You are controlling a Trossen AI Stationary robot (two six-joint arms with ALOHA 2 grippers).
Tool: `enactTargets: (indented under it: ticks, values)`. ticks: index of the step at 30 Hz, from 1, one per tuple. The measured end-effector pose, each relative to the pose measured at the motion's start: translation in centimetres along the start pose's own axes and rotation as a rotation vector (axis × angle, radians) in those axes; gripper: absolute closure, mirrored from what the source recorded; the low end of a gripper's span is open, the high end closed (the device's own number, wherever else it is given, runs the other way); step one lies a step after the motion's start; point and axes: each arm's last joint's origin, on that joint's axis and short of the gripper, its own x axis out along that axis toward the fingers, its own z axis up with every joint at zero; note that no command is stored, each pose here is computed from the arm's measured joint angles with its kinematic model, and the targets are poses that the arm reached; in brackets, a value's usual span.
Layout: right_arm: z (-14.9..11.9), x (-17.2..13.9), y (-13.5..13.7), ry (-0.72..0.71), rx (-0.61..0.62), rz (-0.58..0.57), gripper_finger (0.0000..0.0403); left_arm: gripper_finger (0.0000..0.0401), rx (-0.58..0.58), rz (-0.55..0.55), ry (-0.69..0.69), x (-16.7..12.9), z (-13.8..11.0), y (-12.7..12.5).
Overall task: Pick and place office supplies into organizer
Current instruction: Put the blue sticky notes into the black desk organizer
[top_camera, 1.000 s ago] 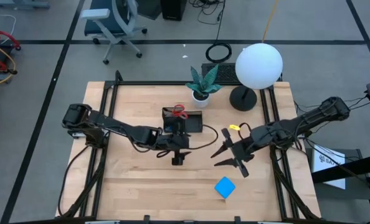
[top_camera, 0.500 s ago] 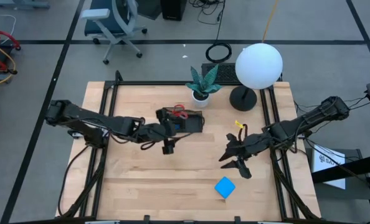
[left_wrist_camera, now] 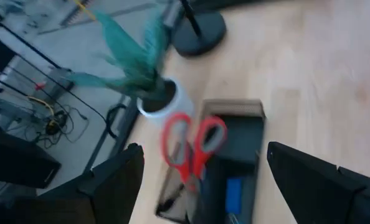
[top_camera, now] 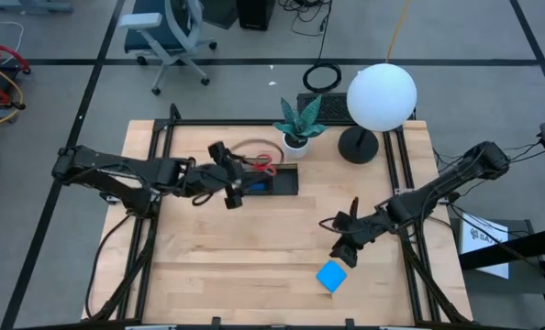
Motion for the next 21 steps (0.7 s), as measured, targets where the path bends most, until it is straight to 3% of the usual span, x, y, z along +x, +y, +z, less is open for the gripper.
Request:
enactTargets:
  ticks: [9,16,21]
  values:
    - [-4.2,2.7,-3.5,0.017,0.200,0.069,0.0273,0.0054,-0.152,0.067,-0.114,-3.3,0.4,4.1]
    - [-6.5,3.4,-6.3,0.043,0.280,-0.003,0.0273,0.0054,-0.169,0.056,-0.122,-4.1,-1.0,4.3]
    - [-6.8,3.5,-6.8,0.035,0.297,-0.013,0.0273,0.0055,-0.185,0.073,-0.136,-4.3,-1.3,4.7]
